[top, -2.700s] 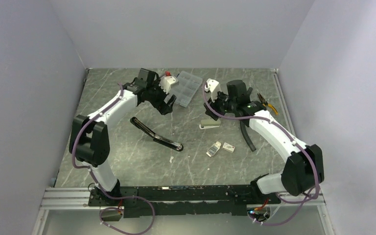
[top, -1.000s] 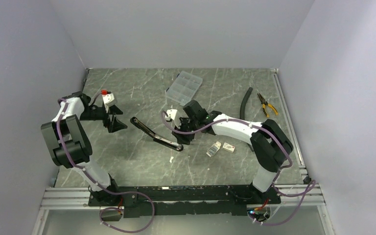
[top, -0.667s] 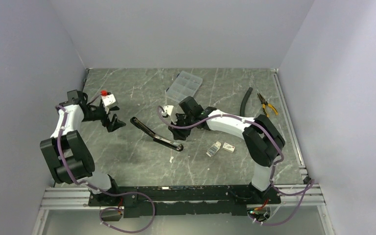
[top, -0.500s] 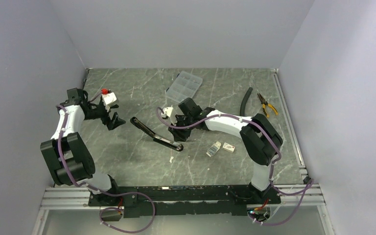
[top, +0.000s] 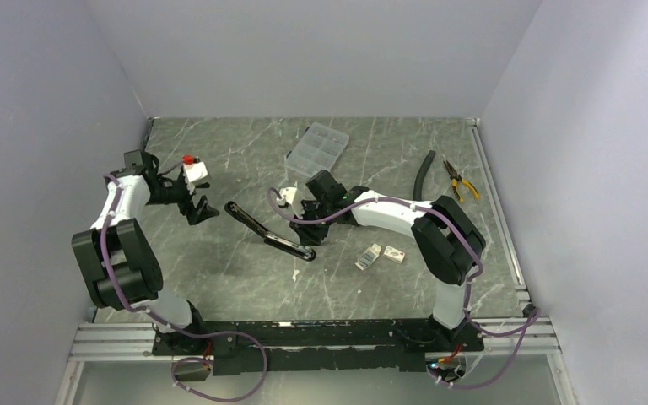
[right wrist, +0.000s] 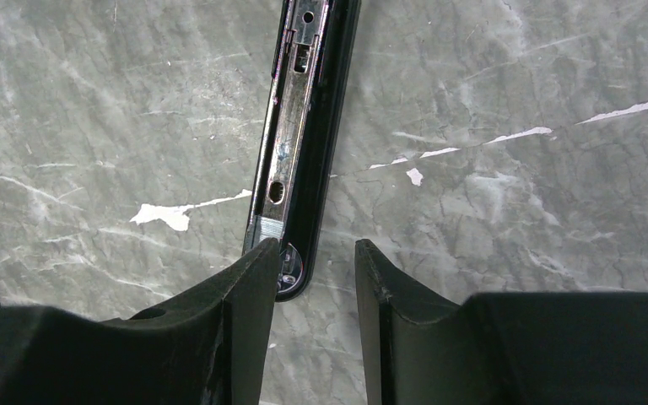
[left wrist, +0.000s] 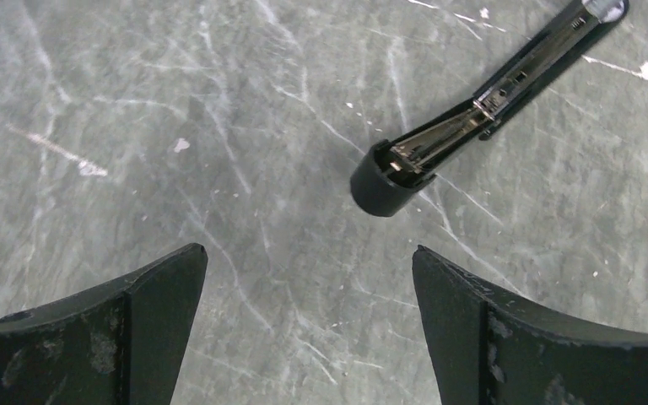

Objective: Load the staples into the stapler
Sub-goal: Close the stapler at the center of the board.

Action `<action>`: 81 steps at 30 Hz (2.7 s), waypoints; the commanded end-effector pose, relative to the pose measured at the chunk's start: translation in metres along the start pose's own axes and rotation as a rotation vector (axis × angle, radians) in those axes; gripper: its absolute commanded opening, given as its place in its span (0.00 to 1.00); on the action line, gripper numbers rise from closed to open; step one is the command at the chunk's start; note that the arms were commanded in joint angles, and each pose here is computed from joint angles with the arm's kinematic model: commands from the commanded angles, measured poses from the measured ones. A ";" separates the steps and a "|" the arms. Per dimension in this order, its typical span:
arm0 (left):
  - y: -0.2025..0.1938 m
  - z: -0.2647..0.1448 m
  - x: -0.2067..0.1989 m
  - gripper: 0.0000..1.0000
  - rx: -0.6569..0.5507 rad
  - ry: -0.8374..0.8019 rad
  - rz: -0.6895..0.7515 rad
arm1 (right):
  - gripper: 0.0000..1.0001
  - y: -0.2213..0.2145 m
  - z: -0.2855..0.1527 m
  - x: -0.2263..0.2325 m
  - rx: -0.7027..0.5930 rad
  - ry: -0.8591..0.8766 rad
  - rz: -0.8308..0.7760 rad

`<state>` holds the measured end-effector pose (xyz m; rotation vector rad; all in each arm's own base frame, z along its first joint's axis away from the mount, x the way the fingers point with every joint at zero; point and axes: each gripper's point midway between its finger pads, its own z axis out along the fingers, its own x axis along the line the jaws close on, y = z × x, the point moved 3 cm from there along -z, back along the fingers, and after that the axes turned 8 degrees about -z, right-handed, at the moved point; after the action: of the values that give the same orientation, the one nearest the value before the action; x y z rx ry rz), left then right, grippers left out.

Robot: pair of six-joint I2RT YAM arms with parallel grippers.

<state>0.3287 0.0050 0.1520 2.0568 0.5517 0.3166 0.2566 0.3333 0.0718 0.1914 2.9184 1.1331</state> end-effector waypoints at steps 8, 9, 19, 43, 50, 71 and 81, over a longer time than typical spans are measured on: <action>0.006 0.048 -0.017 0.97 0.044 -0.225 0.346 | 0.44 0.026 -0.019 0.002 -0.072 0.045 -0.039; 0.006 0.051 -0.015 0.97 0.045 -0.239 0.355 | 0.47 0.031 -0.023 0.003 -0.085 0.058 -0.042; -0.001 0.064 -0.031 0.81 0.068 -0.319 0.463 | 0.50 0.023 -0.053 0.012 -0.169 0.125 -0.044; 0.006 0.055 -0.073 0.32 0.075 -0.272 0.367 | 0.59 -0.015 -0.028 -0.002 -0.170 -0.072 -0.031; 0.014 0.052 -0.079 0.24 0.101 -0.320 0.332 | 0.56 -0.012 -0.030 -0.015 -0.141 -0.128 -0.073; 0.025 0.054 -0.094 0.03 0.242 -0.379 0.205 | 0.38 -0.015 -0.009 -0.013 -0.148 -0.048 -0.049; 0.045 0.063 -0.109 0.03 0.258 -0.366 0.211 | 0.09 -0.022 -0.002 -0.013 -0.131 -0.039 -0.025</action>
<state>0.2819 -0.1010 0.1399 2.3929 0.1438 -0.0086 0.2565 0.3010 0.0496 0.1689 2.8465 1.2320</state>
